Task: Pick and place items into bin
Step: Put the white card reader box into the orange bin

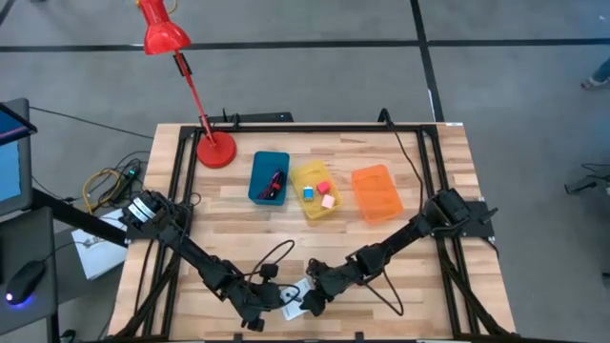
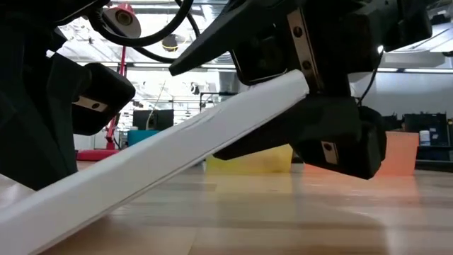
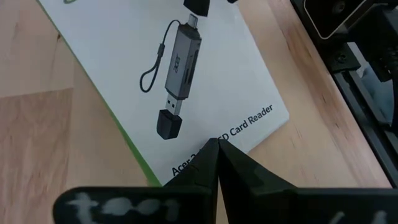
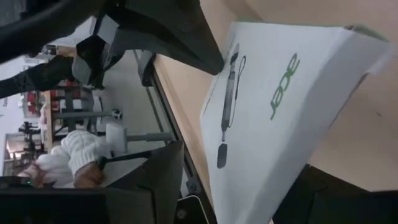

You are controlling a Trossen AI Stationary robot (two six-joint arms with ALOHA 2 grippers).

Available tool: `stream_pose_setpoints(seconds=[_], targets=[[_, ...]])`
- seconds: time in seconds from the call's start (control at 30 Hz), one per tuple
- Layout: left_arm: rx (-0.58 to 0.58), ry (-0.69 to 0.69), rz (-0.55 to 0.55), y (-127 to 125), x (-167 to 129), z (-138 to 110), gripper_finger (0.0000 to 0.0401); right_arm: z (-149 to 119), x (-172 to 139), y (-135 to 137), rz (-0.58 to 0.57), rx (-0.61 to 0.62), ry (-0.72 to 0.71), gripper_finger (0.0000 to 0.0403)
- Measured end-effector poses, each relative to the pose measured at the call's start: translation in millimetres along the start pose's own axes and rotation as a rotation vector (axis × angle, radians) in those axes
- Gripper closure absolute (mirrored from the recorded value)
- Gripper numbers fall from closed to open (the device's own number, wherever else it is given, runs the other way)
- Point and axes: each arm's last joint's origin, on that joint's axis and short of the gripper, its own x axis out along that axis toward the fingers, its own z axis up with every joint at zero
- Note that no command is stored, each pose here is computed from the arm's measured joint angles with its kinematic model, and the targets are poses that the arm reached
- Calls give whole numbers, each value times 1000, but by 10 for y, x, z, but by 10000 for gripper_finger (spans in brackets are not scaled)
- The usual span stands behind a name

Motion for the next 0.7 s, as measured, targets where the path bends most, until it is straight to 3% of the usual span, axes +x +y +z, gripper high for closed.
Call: stream_pose_setpoints(seconds=[0.47,0.7], targets=[[7,-15,12,1,1,11,401,73,-10,-86,-70,43,0,224],[0,-37,7,-6,2,30,401,133,-26,-139,-116,58,0,302]])
